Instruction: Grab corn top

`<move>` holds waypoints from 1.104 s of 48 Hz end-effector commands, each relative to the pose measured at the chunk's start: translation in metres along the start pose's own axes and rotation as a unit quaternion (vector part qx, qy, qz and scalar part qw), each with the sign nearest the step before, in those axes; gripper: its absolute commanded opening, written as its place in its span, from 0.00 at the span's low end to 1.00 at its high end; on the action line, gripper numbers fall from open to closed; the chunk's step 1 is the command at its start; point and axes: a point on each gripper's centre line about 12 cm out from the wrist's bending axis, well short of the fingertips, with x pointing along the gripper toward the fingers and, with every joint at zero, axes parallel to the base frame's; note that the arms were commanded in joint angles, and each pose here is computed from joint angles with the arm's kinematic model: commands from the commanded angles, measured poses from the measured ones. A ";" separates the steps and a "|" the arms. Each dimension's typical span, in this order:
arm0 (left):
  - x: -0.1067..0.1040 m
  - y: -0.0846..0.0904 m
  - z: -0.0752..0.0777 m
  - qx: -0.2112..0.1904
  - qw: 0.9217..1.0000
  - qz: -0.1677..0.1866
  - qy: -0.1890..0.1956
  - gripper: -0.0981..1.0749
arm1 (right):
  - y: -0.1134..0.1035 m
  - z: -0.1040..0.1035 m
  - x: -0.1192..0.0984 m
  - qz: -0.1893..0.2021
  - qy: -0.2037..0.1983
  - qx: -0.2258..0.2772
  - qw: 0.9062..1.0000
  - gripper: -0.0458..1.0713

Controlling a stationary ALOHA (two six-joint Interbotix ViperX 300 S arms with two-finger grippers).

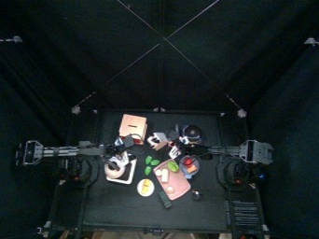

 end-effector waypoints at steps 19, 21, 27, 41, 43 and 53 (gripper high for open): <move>0.007 -0.059 -0.060 0.097 0.988 -0.118 -0.013 0.84 | 0.074 -0.023 -0.043 0.077 0.024 0.002 0.997 0.68; 0.007 -0.064 -0.059 0.088 0.988 -0.127 -0.014 0.84 | 0.077 -0.026 -0.043 0.080 0.025 -0.003 0.997 0.68; 0.010 -0.073 -0.064 0.057 0.988 -0.141 0.011 0.83 | 0.082 -0.030 -0.041 0.093 0.027 -0.003 0.995 0.68; 0.008 -0.078 -0.068 0.057 0.987 -0.146 0.030 0.83 | 0.143 -0.026 -0.040 0.198 0.044 0.102 0.974 0.69; 0.004 -0.078 -0.065 0.055 0.987 -0.149 0.022 0.83 | 0.151 -0.026 -0.038 0.205 0.052 0.120 0.970 0.70; -0.012 -0.074 -0.061 0.053 0.987 -0.153 0.007 0.83 | 0.187 -0.021 -0.019 0.218 0.090 0.198 0.951 0.70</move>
